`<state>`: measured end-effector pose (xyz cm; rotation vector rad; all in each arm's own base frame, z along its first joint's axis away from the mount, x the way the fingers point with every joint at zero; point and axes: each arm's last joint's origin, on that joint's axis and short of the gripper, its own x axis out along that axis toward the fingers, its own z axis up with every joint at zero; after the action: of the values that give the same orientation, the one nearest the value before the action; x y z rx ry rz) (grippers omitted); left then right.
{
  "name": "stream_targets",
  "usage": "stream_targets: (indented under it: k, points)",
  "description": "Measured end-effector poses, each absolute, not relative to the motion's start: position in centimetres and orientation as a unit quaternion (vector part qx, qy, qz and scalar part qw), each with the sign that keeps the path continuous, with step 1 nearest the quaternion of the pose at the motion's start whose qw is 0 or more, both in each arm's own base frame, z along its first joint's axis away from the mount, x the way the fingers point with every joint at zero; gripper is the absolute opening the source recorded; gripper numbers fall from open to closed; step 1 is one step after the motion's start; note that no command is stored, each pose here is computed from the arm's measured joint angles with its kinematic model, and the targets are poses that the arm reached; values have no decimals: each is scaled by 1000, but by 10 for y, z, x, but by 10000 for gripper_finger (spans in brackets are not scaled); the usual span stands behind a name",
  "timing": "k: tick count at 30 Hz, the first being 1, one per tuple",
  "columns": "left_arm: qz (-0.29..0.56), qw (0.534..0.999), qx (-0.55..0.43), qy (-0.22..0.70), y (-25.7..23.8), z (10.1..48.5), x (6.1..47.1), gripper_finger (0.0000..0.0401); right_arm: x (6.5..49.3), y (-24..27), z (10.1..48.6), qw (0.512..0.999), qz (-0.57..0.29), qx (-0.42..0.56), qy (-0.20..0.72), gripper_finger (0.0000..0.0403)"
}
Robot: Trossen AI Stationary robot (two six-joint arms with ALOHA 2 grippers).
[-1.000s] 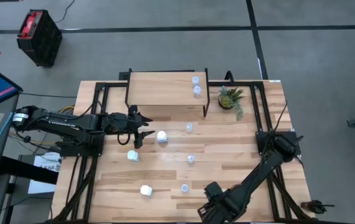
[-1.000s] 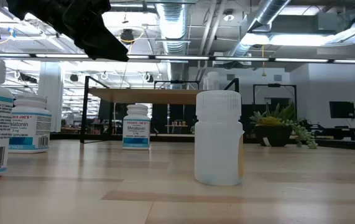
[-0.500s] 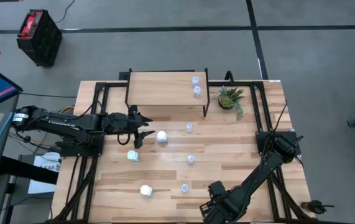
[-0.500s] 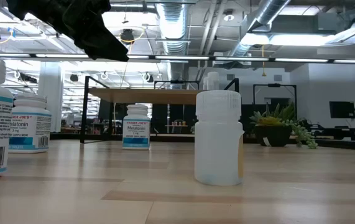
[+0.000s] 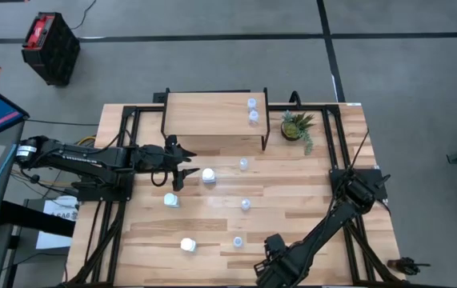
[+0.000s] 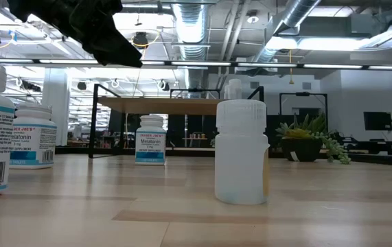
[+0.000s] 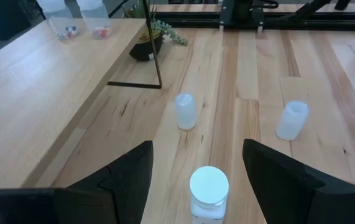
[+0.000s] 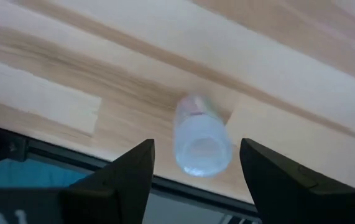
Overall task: Pick and place medicine bottles onto shelf by color
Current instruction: Put the transparent pill bottle on the shelf aligned with the other transparent pill bottles
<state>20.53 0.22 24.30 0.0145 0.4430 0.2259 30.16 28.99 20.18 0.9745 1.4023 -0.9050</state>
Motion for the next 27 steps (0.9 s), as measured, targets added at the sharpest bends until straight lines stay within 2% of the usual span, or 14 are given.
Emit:
stream_targets:
  k: [27]
  points:
    - [112, 969, 7, 219, 2, 243, 205, 238, 305, 284, 202, 570, -366, 392, 623, 260]
